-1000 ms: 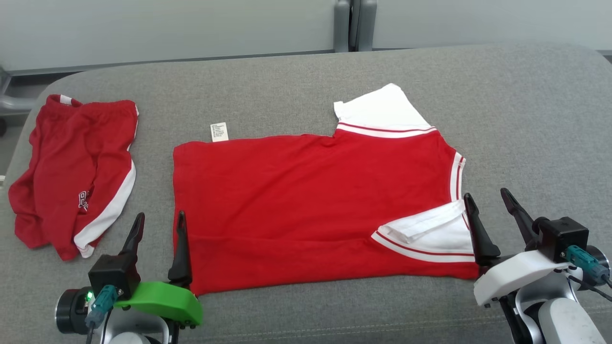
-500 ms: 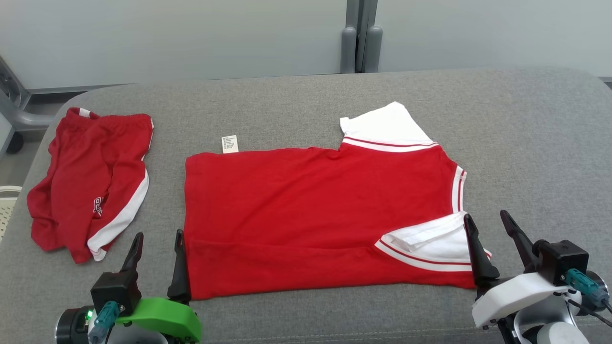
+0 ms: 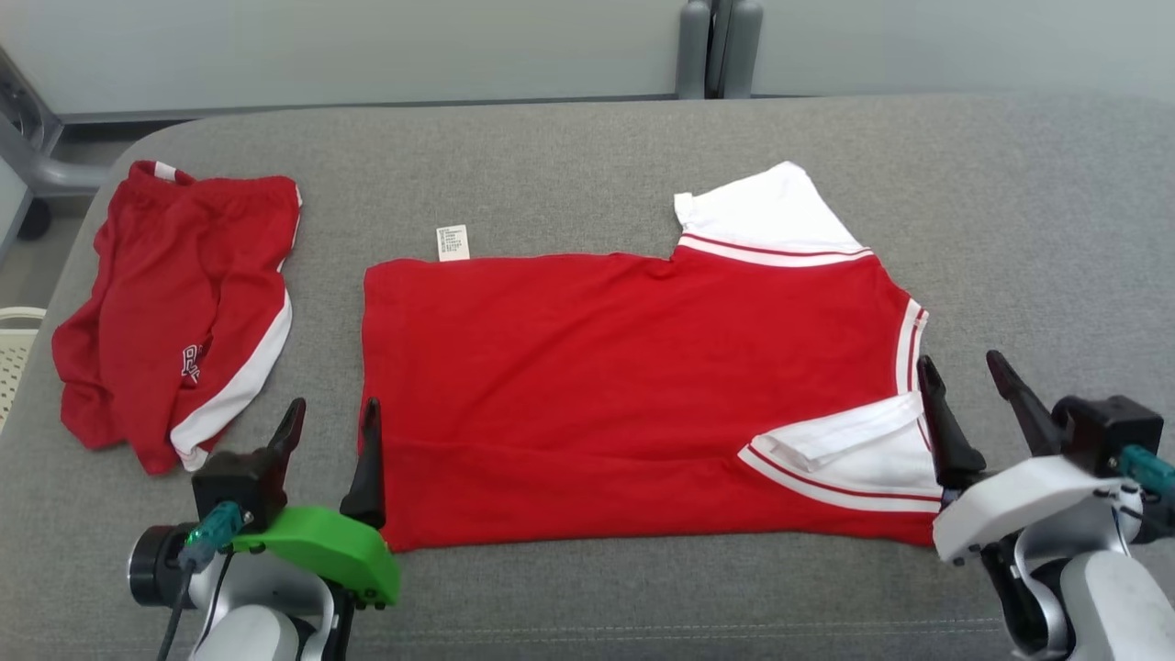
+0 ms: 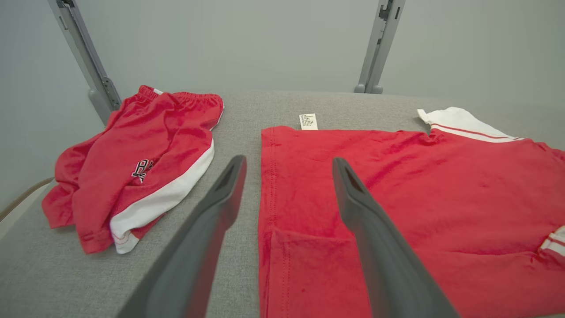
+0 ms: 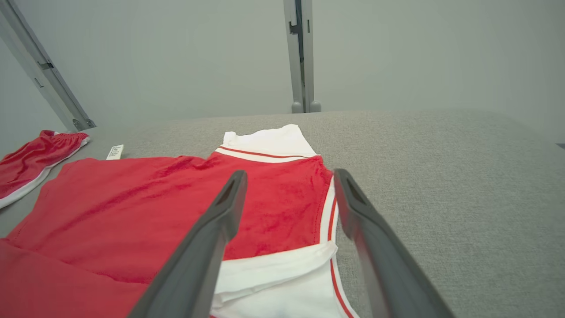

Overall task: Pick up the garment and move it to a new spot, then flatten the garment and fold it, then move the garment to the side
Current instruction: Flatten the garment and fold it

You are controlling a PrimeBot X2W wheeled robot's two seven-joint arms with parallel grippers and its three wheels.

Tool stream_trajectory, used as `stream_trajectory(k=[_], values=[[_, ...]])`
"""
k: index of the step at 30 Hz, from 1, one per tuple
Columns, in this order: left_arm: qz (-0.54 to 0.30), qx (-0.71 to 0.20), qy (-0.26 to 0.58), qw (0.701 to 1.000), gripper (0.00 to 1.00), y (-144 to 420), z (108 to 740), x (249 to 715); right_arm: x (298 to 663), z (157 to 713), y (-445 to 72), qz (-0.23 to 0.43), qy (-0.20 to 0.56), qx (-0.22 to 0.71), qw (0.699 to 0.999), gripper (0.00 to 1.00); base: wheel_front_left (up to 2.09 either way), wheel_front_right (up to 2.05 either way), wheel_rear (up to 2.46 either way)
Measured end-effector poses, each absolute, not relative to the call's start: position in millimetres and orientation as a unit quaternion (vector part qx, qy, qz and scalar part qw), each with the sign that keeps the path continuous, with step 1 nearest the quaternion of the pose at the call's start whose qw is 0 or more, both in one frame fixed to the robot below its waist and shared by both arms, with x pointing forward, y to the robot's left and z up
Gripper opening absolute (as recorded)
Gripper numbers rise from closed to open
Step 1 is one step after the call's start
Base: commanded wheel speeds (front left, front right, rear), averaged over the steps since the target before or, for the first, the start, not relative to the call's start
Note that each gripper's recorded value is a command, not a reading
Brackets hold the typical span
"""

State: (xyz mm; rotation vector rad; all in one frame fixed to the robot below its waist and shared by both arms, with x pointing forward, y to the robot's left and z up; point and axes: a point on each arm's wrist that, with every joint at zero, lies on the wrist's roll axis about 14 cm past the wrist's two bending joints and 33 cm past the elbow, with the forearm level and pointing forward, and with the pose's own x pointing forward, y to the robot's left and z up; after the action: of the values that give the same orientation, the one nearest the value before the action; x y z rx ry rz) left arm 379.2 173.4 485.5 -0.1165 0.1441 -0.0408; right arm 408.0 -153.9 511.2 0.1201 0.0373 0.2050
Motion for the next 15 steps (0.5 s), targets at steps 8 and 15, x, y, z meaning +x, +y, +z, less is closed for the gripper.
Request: stream_trajectory(k=[8, 15], values=[[-0.046, -0.076, 0.110, 0.990, 1.00, 167.4, 475.3, 425.2, 474.7, 508.8, -166.9, 0.113, 0.040, 0.043, 0.992, 1.00, 0.00, 0.00, 0.00], [-0.059, -0.100, 0.142, 0.983, 1.00, 168.4, 460.8, 478.7, 544.5, 496.4, -169.3, 0.127, 0.078, 0.023, 0.988, 1.00, 0.00, 0.00, 0.00]])
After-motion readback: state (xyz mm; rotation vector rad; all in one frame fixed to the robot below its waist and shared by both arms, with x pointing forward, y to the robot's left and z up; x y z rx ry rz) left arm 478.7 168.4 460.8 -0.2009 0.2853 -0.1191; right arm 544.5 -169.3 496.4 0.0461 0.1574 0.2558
